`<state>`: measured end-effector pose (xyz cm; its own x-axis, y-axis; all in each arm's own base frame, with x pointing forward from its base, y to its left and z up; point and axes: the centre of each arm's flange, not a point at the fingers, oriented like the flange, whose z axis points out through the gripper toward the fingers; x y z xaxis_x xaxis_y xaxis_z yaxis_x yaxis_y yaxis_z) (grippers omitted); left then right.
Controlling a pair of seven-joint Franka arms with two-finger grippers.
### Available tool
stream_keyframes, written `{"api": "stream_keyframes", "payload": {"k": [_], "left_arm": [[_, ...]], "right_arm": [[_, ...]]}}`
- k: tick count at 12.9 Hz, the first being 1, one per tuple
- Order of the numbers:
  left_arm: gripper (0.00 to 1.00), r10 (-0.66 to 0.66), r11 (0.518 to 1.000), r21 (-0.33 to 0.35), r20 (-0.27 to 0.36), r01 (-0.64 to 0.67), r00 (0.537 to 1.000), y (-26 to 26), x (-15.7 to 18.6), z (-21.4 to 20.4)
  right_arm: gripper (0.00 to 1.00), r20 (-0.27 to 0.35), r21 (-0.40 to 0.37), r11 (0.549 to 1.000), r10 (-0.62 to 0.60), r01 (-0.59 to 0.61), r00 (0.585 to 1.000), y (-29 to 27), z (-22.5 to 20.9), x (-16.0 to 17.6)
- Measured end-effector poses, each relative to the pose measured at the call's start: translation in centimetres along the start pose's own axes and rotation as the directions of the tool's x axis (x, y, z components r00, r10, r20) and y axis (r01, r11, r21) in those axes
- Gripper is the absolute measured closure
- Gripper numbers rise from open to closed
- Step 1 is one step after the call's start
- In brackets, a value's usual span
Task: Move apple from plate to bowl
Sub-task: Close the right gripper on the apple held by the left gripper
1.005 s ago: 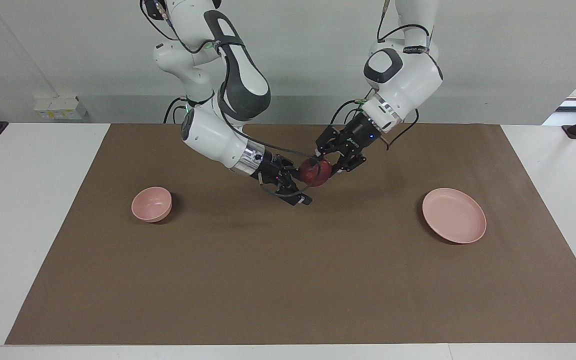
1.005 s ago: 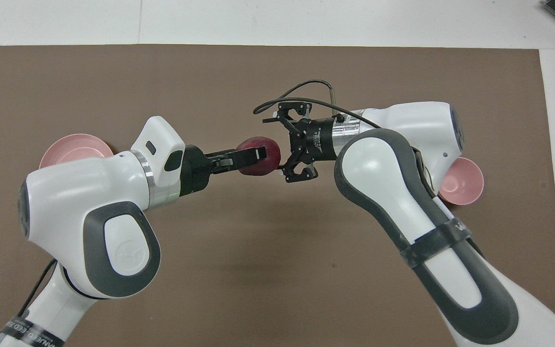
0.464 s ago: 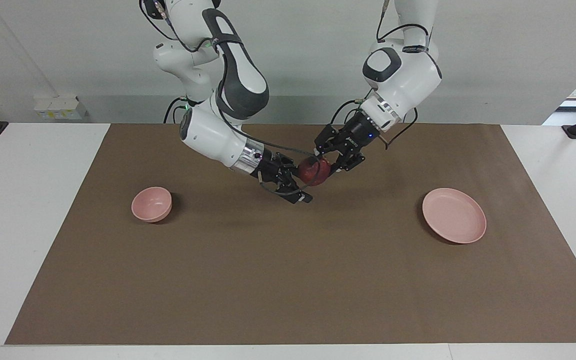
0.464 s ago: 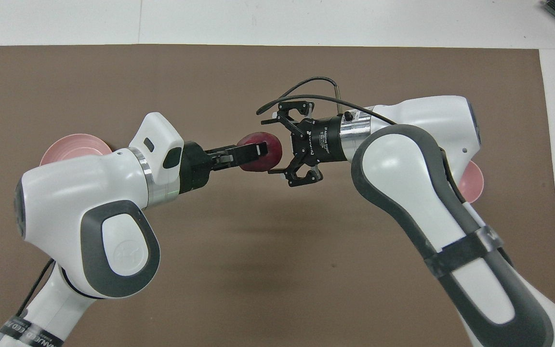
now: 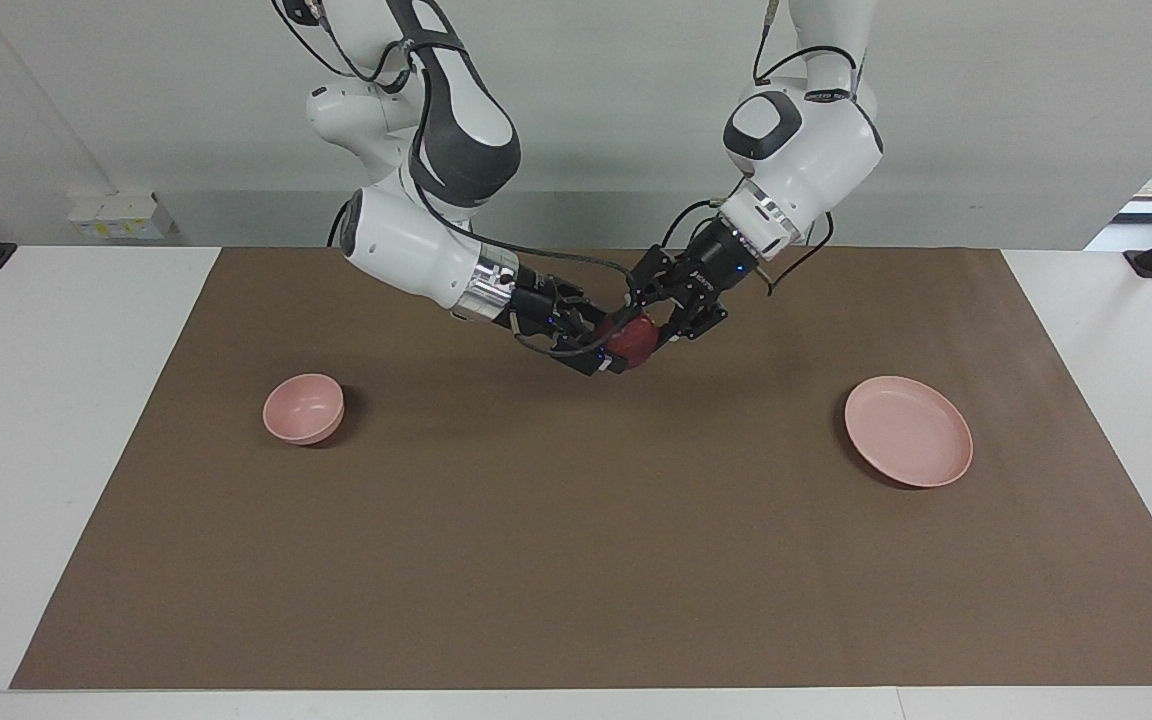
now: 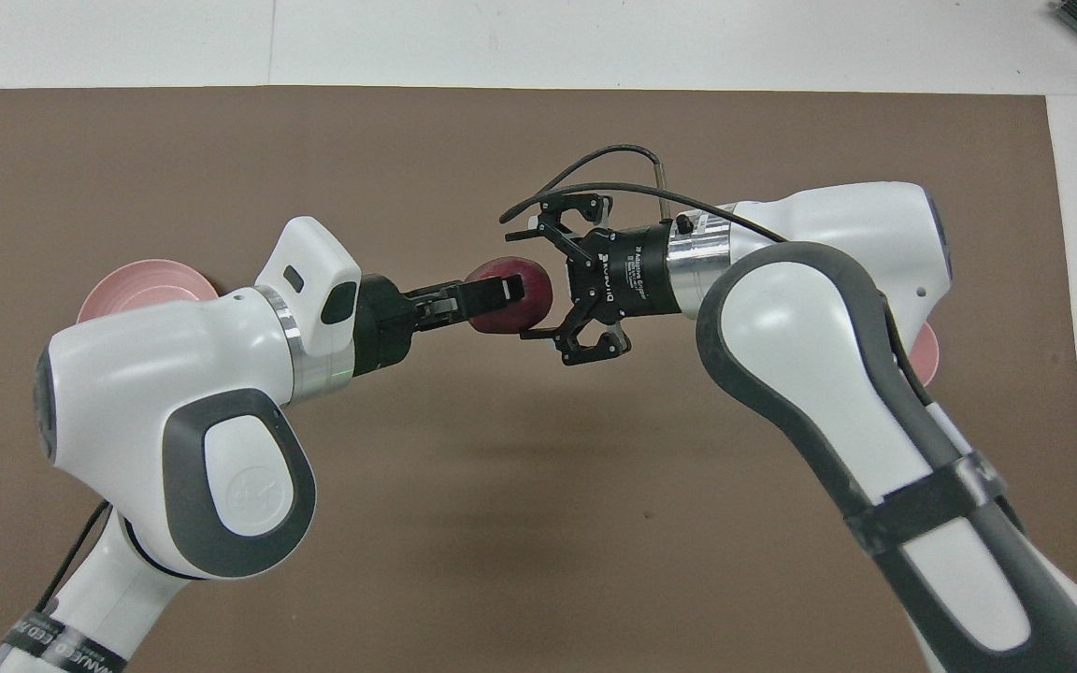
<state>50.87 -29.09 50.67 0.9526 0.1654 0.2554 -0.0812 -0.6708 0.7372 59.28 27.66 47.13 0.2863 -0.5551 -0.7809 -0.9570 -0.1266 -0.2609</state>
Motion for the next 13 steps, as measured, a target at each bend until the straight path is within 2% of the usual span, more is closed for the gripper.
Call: {"api": "stream_keyframes", "payload": {"k": [1, 3, 9, 11, 13], "left_arm": [[0.34, -0.004, 1.0, 0.001, -0.003, 0.004, 1.0, -0.03, 0.04, -0.01], [0.34, -0.006, 1.0, 0.007, -0.007, 0.006, 1.0, -0.19, 0.14, 0.0], [0.35, -0.008, 1.0, 0.007, -0.004, 0.008, 1.0, -0.11, 0.06, 0.16], [0.3, -0.01, 1.0, 0.007, -0.003, 0.01, 1.0, -0.15, 0.08, 0.18], [0.09, -0.012, 1.0, 0.004, 0.006, 0.012, 1.0, 0.18, -0.27, 0.44]], "right_arm": [[0.04, 0.001, -0.002, 1.0, 0.001, -0.001, 1.0, 0.05, 0.0, 0.01], [0.27, 0.004, -0.01, 1.0, 0.004, -0.004, 1.0, 0.18, -0.13, 0.17], [0.28, 0.007, -0.015, 1.0, 0.008, -0.008, 1.0, 0.2, -0.3, 0.35], [0.34, 0.007, -0.015, 1.0, 0.006, -0.006, 1.0, 0.19, -0.32, 0.37], [0.34, 0.005, -0.015, 1.0, -0.003, 0.003, 1.0, 0.16, -0.4, 0.44]]}}
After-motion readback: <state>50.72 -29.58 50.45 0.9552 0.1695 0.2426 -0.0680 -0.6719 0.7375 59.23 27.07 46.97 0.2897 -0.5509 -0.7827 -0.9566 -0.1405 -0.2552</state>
